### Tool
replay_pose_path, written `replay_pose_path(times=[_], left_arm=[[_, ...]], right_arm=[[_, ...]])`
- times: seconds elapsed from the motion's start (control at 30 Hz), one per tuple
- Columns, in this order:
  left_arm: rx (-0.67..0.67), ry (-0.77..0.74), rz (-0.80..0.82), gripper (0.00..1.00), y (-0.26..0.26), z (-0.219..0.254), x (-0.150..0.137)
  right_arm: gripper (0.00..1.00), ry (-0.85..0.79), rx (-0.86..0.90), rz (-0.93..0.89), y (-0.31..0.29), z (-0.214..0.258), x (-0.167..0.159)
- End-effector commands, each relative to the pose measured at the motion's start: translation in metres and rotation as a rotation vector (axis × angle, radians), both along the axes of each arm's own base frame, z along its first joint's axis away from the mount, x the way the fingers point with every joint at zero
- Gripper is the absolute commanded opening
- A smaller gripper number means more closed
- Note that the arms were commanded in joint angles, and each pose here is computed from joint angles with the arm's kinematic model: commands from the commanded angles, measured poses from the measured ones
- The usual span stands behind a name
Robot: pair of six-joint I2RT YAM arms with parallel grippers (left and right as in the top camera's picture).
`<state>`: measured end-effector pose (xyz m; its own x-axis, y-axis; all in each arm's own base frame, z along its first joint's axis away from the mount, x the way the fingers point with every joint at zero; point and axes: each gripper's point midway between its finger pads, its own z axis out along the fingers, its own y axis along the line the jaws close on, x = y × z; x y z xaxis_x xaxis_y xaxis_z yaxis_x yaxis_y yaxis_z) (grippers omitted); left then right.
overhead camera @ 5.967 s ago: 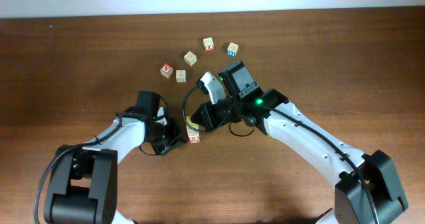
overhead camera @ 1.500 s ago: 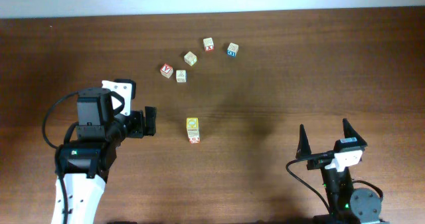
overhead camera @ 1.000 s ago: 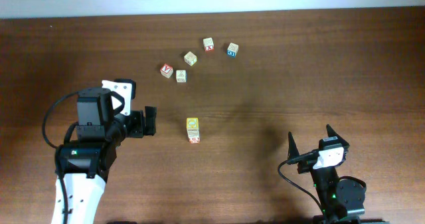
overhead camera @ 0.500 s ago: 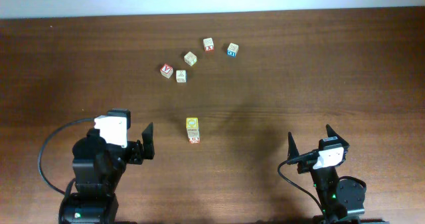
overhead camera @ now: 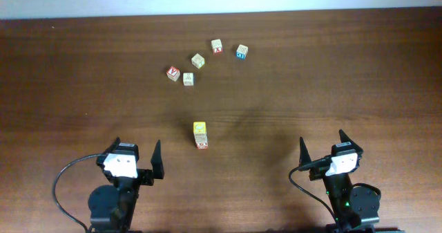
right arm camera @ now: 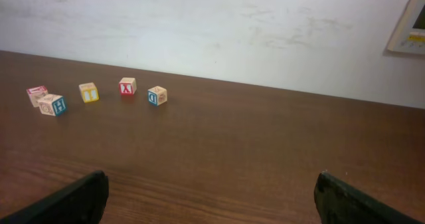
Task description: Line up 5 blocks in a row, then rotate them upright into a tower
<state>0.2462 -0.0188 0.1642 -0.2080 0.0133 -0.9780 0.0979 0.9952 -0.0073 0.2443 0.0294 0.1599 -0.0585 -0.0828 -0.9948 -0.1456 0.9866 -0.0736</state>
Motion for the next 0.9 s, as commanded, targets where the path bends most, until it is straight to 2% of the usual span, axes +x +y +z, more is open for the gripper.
replay_pose_path(times=[0.0,0.17,0.33,0.43,0.5,0.63,0.67,0.87], left_arm=[[0.012,-0.052,0.026,0.99,0.005,-0.005,-0.002],[0.009,-0.129,0.029,0.99,0.006,0.000,-0.003],[-0.001,-0.398,0.028,0.99,0.005,0.058,-0.005],[-0.003,-0.469,0.034,0.99,0.006,0.074,-0.008],[-0.002,-0.443,0.042,0.99,0.008,0.068,-0.006],[0.068,-0.247,0.043,0.99,0.009,0.019,0.000],[0.080,-0.138,0.043,0.99,0.010,-0.008,0.000],[0.080,-0.138,0.045,0.99,0.010,-0.008,0.000]], right_arm=[[0.99,0.001,0.005,-0.001,-0.001,-0.002,0.000],[0.99,0.001,0.005,-0.001,-0.001,-0.002,0.000],[0.99,0.001,0.005,-0.001,-0.001,-0.002,0.000],[0.99,0.001,0.005,-0.001,-0.001,-0.002,0.000],[0.99,0.001,0.005,-0.001,-0.001,-0.002,0.000],[0.99,0.001,0.005,-0.001,-0.001,-0.002,0.000],[0.99,0.001,0.005,-0.001,-0.001,-0.002,0.000],[0.99,0.001,0.005,-0.001,-0.001,-0.002,0.000]])
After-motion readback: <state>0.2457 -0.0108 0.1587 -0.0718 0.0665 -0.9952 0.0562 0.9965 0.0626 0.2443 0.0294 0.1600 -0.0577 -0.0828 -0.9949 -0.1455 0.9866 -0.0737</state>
